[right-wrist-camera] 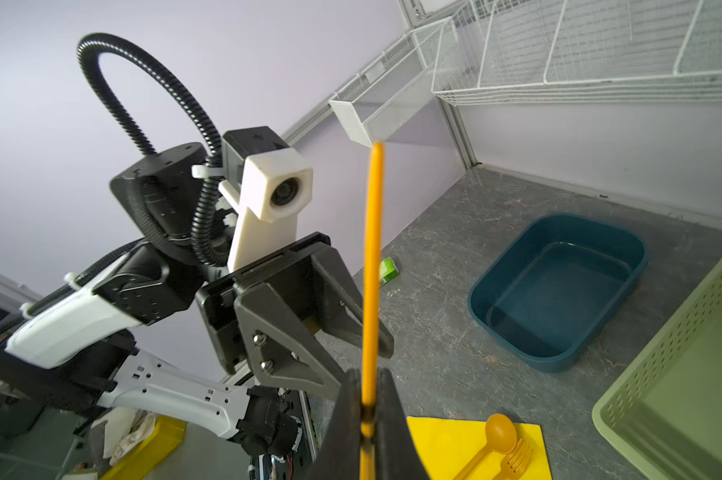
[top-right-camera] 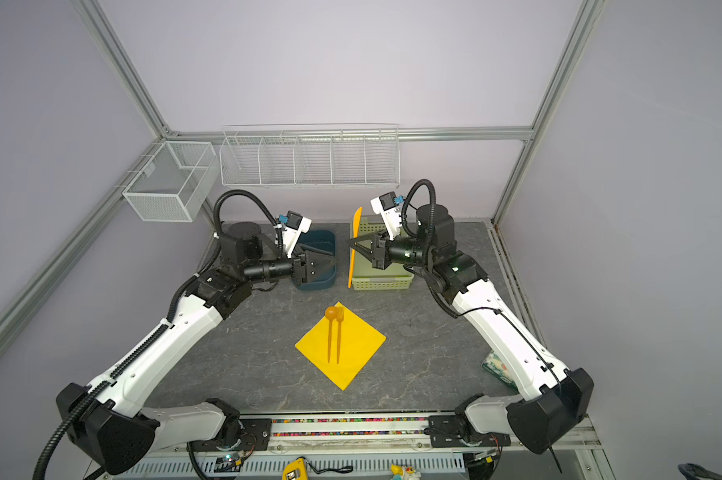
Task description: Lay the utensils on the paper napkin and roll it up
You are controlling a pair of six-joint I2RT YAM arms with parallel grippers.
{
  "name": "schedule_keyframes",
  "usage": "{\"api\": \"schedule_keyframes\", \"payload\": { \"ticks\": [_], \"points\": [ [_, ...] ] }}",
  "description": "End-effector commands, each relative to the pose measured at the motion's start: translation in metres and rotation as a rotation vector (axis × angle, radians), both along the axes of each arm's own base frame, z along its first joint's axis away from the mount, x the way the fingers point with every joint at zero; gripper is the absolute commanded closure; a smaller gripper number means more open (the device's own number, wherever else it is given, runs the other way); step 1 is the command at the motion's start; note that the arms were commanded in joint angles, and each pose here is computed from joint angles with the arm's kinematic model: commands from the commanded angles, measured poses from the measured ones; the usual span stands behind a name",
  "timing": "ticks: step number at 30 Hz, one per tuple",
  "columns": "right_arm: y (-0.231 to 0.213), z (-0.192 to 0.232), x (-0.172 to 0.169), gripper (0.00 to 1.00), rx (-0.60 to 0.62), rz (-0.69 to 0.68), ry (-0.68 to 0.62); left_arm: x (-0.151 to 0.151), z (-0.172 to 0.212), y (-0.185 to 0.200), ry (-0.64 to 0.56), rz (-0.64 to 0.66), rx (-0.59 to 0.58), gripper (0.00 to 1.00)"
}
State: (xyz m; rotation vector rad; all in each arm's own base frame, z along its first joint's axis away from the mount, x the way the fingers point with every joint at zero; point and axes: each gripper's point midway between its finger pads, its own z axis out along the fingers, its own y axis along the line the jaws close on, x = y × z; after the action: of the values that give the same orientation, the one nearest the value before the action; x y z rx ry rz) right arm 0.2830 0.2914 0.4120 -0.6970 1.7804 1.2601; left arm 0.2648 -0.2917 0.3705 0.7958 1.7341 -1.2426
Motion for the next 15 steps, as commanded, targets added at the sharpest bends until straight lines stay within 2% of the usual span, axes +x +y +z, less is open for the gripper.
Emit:
{"api": "schedule_keyframes", "payload": {
  "ticks": [1,7,15],
  "points": [
    [-0.005,0.012,-0.027,0.93,-0.041,0.091,-0.102,-0.034,0.050,-0.003,-0.187,-0.153,-0.158,0.56],
    [-0.013,0.039,-0.057,0.93,-0.008,0.157,-0.210,-0.067,0.064,-0.011,-0.284,-0.250,-0.186,0.48],
    [-0.012,0.069,-0.094,0.93,0.086,0.315,-0.258,-0.088,0.061,-0.038,-0.286,-0.360,-0.168,0.47]
  ]
}}
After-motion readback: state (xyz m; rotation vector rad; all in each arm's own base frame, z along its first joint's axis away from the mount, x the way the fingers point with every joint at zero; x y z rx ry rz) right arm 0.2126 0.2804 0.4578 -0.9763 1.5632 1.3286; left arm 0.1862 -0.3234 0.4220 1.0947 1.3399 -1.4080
